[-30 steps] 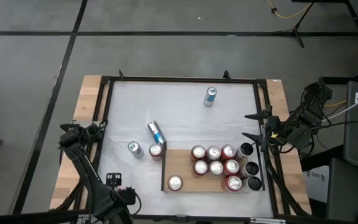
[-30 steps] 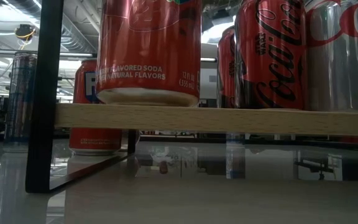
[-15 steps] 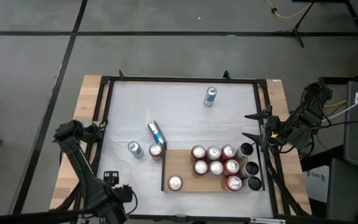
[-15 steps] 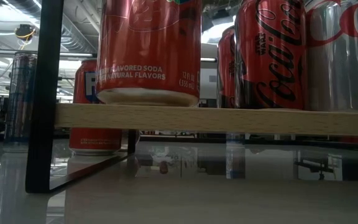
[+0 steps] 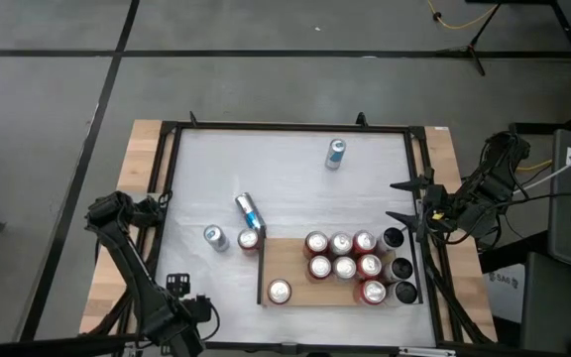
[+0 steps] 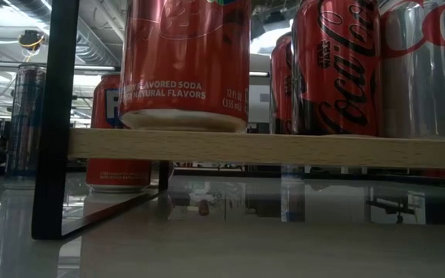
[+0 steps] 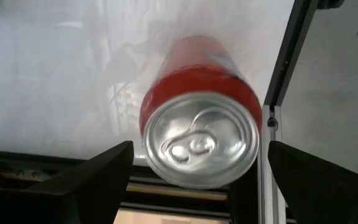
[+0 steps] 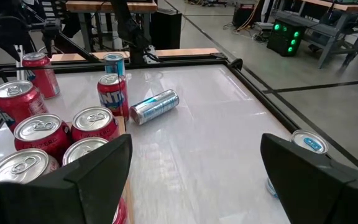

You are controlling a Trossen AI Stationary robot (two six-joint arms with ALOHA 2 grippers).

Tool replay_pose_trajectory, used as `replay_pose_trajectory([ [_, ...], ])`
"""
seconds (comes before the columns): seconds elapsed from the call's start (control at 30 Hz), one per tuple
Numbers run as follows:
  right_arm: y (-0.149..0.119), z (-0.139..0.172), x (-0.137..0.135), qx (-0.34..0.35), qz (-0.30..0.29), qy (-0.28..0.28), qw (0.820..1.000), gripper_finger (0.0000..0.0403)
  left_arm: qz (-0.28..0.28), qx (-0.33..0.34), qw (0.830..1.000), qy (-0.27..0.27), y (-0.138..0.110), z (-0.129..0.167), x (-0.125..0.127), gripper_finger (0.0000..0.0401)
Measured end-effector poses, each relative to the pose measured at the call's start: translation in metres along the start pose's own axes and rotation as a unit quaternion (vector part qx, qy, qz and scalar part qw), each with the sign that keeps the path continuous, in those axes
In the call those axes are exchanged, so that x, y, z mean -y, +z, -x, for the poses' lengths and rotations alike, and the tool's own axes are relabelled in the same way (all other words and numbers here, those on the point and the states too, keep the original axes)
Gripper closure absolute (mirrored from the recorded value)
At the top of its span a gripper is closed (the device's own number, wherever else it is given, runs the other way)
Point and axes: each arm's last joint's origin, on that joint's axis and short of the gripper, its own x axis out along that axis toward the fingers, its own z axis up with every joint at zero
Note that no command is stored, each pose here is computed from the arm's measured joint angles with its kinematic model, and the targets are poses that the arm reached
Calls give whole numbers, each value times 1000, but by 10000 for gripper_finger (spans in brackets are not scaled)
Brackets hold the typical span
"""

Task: Place canned beverage on shelf
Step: Put the bottom left orange soda can on the shelf

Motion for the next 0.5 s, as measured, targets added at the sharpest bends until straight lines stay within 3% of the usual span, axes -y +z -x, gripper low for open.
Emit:
replay_pose_trajectory([
  [0.5,0,0,0,0,0,0,1000,56,3,2,1000,-7,3,-17,0,37],
])
